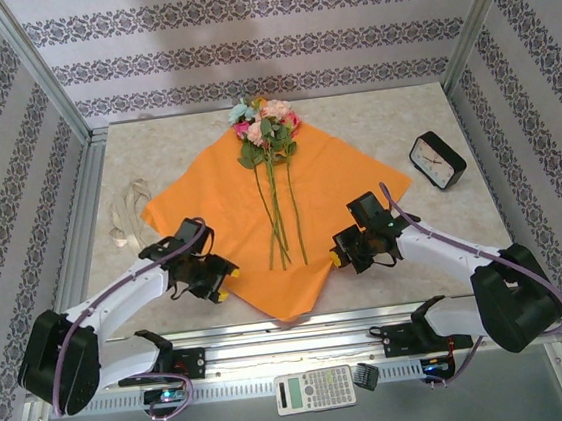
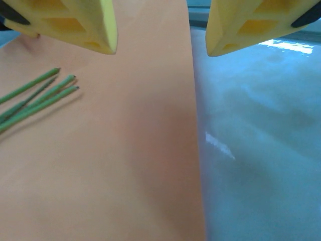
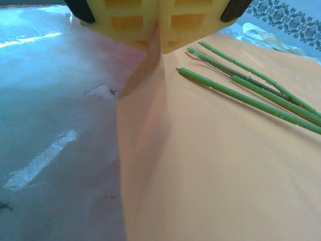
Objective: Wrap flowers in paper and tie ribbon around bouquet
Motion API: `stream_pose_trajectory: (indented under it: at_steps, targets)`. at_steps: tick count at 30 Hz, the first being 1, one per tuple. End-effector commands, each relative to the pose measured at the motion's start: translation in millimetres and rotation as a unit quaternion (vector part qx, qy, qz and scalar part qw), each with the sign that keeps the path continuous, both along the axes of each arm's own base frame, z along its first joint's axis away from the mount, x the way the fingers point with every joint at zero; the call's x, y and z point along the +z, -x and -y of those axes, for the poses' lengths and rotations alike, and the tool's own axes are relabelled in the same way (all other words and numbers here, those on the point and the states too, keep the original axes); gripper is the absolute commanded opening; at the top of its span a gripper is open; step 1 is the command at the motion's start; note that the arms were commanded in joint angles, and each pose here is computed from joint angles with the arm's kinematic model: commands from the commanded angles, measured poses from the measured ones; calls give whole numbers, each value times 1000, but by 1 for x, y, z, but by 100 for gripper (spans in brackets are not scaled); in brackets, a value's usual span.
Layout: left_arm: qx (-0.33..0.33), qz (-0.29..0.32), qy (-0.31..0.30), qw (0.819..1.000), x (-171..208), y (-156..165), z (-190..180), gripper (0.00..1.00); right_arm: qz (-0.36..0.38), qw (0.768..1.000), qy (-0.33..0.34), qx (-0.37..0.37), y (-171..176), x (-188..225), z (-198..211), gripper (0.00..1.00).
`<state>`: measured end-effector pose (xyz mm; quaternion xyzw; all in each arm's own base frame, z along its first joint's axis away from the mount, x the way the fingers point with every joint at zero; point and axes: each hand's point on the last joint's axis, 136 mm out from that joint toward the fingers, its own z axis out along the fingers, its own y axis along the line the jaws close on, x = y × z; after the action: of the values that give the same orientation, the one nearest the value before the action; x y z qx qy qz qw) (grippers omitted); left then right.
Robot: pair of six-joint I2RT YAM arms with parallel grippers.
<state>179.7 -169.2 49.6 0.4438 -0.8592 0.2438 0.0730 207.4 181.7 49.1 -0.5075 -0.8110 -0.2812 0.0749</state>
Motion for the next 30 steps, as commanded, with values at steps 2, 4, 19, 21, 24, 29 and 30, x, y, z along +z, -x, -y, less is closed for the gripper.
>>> stream_pose_trajectory:
  at_steps: [2,4,19,21,24,29,30]
  targets:
    - [73,-18,22,997,-11,-13,20,51,-11,1000,-12,-16,-2,4,-1,0]
    - [74,-20,18,997,-14,-13,22,51,-12,1000,-14,-19,-1,4,-1,0]
    - [74,-42,9,996,-14,10,24,55,-14,999,-22,-37,-1,2,2,0]
    - [77,-40,13,996,-17,8,28,55,-12,999,-21,-36,-2,3,2,0]
    - [75,-38,13,996,-19,2,34,53,-12,999,-16,-31,-2,4,3,0]
    - [81,-13,4,997,-14,-14,39,23,-11,999,-17,-28,-1,4,3,0]
    - [84,-6,4,996,-10,-16,38,14,-10,999,-17,-27,-1,5,4,0]
